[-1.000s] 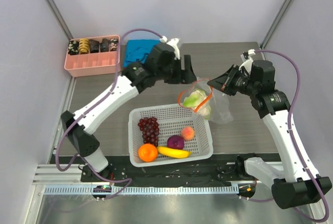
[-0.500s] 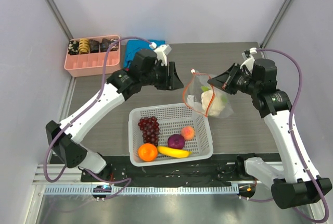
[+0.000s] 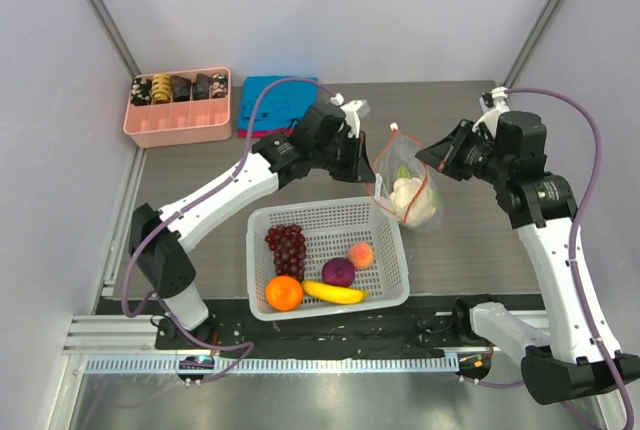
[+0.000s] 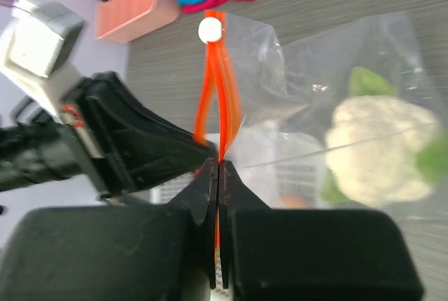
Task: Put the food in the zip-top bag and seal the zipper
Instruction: Adjust the zipper food storage bag at the center of the board.
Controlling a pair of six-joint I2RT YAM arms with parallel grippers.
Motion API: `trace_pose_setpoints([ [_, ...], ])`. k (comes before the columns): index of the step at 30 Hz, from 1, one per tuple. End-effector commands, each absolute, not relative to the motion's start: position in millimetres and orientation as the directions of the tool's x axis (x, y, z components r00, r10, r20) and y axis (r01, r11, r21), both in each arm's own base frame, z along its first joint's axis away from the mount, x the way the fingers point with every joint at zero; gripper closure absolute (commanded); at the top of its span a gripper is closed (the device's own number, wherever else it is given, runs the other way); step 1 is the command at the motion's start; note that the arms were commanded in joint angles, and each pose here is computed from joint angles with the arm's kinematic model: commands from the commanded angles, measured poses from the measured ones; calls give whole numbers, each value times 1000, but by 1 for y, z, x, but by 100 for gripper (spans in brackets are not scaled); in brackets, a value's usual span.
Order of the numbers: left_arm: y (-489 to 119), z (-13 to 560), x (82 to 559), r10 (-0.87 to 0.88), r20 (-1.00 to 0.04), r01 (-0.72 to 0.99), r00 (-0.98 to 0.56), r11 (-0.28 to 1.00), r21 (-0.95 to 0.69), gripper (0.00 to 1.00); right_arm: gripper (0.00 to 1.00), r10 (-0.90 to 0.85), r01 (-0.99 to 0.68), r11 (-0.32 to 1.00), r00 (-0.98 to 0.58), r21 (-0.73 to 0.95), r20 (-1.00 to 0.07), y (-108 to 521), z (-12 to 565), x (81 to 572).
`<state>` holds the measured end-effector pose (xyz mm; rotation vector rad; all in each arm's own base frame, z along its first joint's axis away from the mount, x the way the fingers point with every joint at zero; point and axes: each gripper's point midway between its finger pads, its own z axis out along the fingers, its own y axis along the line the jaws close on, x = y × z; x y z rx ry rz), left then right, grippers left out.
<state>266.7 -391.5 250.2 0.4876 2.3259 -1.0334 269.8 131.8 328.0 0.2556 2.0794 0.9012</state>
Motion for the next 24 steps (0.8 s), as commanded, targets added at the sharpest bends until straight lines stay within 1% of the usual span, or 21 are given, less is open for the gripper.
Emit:
trace_pose_setpoints([
  [1,-414,323,263,54,-703,627,-709,504,-594,100,99,344,-80,900,-474,428,-811,80,352,269],
  [2,-417,325,261,58,-710,636,-702,498,-589,100,99,300,-26,936,-464,351,-833,63,347,268],
  [5,-429,308,256,115,-701,651,-704,500,-572,100,99,229,37,970,-477,241,-849,42,334,265],
  [8,-438,289,252,163,-664,639,-730,506,-579,100,99,177,60,983,-525,171,-833,32,313,257],
  [10,-441,283,250,179,-666,648,-724,508,-568,100,99,160,102,987,-536,125,-829,21,303,252],
  [13,-446,273,244,215,-643,650,-735,496,-576,99,99,135,102,990,-564,93,-815,17,286,245],
  [14,-449,265,243,231,-629,645,-743,497,-580,98,99,133,101,991,-582,91,-802,18,278,243],
  [16,-451,267,243,232,-633,651,-739,491,-580,88,99,139,102,990,-583,98,-800,18,275,241],
  [17,-450,268,245,238,-646,664,-725,490,-565,75,99,140,94,990,-584,104,-800,20,274,240],
  [19,-443,282,248,232,-685,693,-691,482,-536,63,99,142,61,989,-581,132,-801,27,277,240],
  [20,-437,284,252,244,-721,725,-649,484,-489,56,99,143,51,989,-582,139,-800,30,278,239],
  [22,-416,294,258,231,-763,747,-604,498,-441,52,99,140,44,989,-582,141,-801,30,278,239],
  [23,-408,299,253,237,-773,768,-589,461,-444,39,99,136,40,989,-588,140,-797,31,276,239],
  [24,-399,300,253,244,-796,794,-554,443,-417,31,99,138,40,989,-592,142,-794,31,275,238],
])
